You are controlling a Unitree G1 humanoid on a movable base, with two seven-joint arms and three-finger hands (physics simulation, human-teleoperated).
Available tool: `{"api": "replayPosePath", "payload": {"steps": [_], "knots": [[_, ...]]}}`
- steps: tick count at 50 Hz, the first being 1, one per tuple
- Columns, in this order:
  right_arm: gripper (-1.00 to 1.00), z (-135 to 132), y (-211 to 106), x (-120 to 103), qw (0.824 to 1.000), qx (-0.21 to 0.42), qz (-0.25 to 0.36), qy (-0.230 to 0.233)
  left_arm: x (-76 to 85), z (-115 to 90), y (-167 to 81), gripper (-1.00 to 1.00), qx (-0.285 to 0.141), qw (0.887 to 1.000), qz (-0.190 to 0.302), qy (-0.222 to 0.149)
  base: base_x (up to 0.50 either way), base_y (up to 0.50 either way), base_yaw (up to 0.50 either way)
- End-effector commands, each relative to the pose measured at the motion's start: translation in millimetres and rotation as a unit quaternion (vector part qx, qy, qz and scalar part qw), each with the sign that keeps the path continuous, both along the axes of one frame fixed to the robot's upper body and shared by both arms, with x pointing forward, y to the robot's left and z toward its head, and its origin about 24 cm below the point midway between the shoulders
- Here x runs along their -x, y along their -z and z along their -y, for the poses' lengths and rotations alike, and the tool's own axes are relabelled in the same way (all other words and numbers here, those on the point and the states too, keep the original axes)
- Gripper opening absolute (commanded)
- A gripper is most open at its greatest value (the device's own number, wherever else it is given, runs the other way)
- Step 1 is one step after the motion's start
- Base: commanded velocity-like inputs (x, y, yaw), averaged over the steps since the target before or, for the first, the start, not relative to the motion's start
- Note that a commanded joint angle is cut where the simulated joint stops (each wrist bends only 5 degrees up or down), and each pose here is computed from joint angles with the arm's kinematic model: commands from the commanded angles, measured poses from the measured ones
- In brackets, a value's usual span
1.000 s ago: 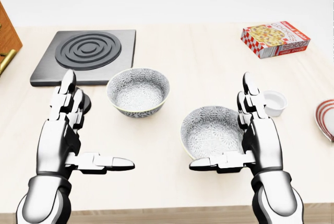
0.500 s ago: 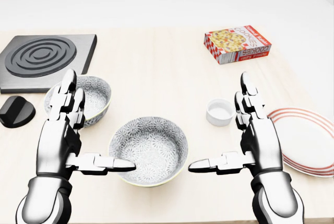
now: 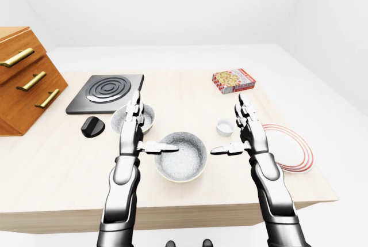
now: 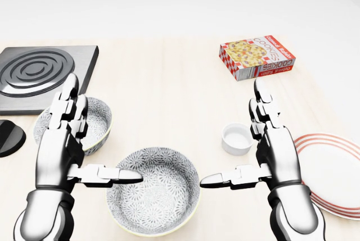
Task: Pick the akita bowl from table center and place it on the plate.
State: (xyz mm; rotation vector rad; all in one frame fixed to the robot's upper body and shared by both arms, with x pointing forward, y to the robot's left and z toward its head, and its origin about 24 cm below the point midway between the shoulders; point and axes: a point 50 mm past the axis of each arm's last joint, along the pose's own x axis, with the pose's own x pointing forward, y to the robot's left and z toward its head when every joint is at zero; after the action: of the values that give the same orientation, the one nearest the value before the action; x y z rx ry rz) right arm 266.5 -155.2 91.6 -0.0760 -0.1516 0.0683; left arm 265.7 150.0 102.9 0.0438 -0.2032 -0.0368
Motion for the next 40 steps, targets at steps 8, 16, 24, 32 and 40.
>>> {"api": "replayPosePath", "payload": {"steps": [8, 16, 24, 32, 40], "knots": [[1.00, 0.9, 2.6, -0.5, 1.000, 0.004, -0.006, 0.004, -32.3, -34.0, -1.3, 1.00, -0.098, 0.994, -0.021, -0.050, 0.00, 0.00, 0.00], [1.00, -0.1, 3.6, -1.6, 1.000, 0.006, -0.008, 0.003, -67.3, -60.0, -5.5, 1.00, -0.183, 0.978, -0.050, -0.089, 0.00, 0.00, 0.00], [1.00, 1.4, 5.2, -2.4, 1.000, 0.009, -0.012, 0.007, -78.8, -67.7, 6.3, 1.00, -0.276, 0.955, -0.064, -0.088, 0.00, 0.00, 0.00], [1.00, 2.7, 5.5, -1.7, 1.000, 0.009, -0.012, 0.008, -86.9, -73.0, 14.4, 1.00, -0.378, 0.917, -0.081, -0.094, 0.00, 0.00, 0.00], [1.00, 3.1, 7.2, -1.6, 1.000, 0.009, -0.016, 0.008, -86.5, -69.7, 28.1, 1.00, -0.422, 0.897, -0.109, -0.073, 0.00, 0.00, 0.00]]}}
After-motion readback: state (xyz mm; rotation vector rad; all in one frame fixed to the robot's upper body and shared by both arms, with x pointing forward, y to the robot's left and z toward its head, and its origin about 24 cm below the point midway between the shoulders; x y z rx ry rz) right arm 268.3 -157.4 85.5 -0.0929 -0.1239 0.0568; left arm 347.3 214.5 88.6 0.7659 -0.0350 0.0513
